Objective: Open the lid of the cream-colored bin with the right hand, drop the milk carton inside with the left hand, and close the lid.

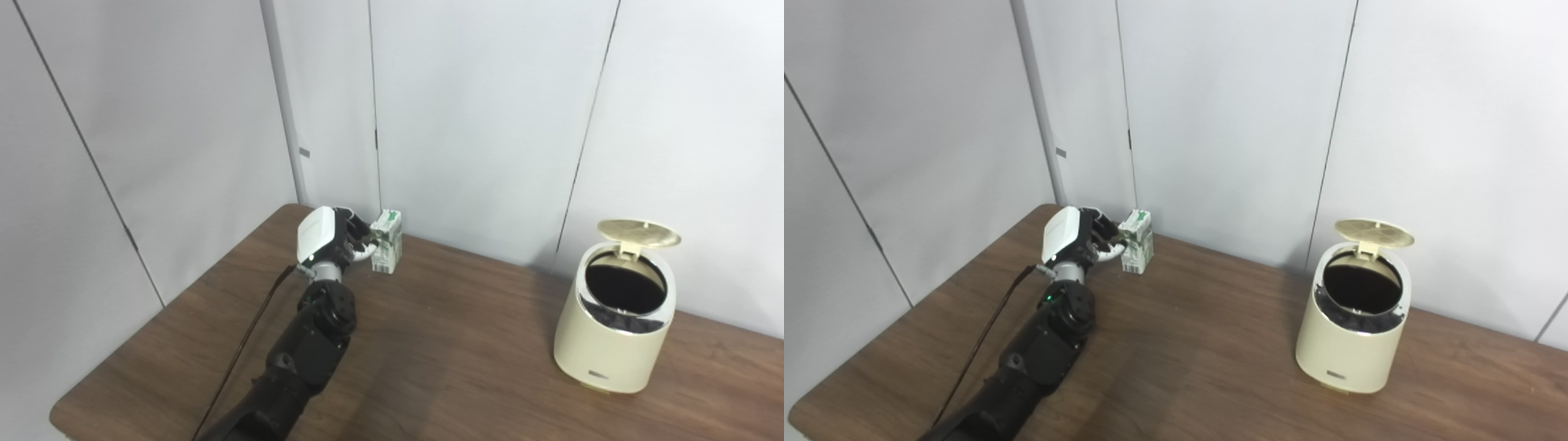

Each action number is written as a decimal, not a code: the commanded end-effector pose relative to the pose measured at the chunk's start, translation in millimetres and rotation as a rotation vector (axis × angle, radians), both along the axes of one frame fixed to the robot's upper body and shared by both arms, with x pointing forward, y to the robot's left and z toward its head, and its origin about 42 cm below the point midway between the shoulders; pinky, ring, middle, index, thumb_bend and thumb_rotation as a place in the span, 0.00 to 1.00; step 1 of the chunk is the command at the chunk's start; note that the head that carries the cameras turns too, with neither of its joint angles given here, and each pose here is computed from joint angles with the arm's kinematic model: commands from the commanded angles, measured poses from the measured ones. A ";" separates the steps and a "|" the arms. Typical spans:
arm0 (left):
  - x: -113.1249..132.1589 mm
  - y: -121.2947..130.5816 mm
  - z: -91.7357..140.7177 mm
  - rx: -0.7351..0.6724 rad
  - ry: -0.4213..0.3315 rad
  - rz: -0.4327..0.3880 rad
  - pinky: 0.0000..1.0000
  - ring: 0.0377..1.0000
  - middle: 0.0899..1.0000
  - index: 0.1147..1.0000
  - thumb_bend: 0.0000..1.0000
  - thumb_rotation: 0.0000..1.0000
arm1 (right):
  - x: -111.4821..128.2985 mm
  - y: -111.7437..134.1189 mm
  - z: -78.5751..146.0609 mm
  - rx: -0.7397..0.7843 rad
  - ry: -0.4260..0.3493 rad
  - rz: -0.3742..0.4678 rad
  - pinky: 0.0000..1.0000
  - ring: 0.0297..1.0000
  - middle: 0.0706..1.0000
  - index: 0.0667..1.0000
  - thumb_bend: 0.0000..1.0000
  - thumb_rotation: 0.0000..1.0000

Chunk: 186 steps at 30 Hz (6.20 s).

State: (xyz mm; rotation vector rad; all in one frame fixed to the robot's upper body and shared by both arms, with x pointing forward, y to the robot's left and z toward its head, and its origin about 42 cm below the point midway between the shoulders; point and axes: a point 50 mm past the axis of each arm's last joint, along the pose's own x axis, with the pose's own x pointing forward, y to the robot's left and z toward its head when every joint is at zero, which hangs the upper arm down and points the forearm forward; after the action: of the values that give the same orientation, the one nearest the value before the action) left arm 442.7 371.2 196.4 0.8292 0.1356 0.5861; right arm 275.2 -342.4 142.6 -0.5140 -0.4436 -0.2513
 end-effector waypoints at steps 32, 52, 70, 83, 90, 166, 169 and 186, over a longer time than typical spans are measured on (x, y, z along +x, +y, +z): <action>20.3 36.1 109.3 0.202 0.282 -0.231 0.70 0.87 0.93 0.94 1.00 0.20 | -26.9 -6.8 -10.9 -0.021 0.053 -0.021 0.47 0.59 0.61 0.58 0.47 0.74; 39.3 36.5 79.9 0.025 0.179 -0.423 0.91 0.93 0.89 0.88 1.00 0.13 | -43.5 -46.2 -22.0 -0.136 0.138 -0.084 0.45 0.58 0.61 0.58 0.42 0.74; 60.1 29.5 75.7 0.077 0.168 -0.369 0.62 0.73 0.81 0.85 0.92 0.08 | -52.8 -61.6 -23.8 -0.191 0.208 -0.153 0.37 0.51 0.58 0.57 0.49 0.82; 61.6 22.8 75.5 0.095 0.064 -0.283 0.49 0.57 0.59 0.62 0.84 0.12 | -50.8 -58.7 -26.9 -0.193 0.200 -0.149 0.37 0.51 0.58 0.57 0.51 0.79; 62.5 22.9 80.4 0.113 0.073 -0.274 0.49 0.56 0.59 0.60 0.84 0.15 | -50.5 -57.2 -26.6 -0.190 0.205 -0.145 0.37 0.51 0.59 0.57 0.51 0.78; -10.6 -69.5 160.3 0.123 -0.397 -0.640 0.33 0.39 0.42 0.45 0.51 0.00 | 2.4 34.4 -28.9 -0.090 0.138 -0.082 0.14 0.20 0.55 0.58 0.35 0.72; -22.2 -82.9 163.3 0.112 -0.449 -0.678 0.34 0.41 0.43 0.43 0.50 0.00 | 6.6 41.1 -28.2 -0.088 0.138 -0.078 0.11 0.17 0.54 0.59 0.33 0.70; -63.5 -148.6 165.0 0.066 -0.647 -0.944 0.36 0.43 0.42 0.42 0.50 0.00 | 23.1 67.4 -24.1 -0.040 0.155 -0.085 0.30 0.46 0.56 0.59 0.15 0.19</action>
State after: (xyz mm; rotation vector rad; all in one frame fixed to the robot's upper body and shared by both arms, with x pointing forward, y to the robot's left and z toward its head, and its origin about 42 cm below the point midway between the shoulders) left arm 384.9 225.2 338.2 0.6454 -0.7160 -0.0684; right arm 304.2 -296.7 136.1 -0.6428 -0.3211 -0.2867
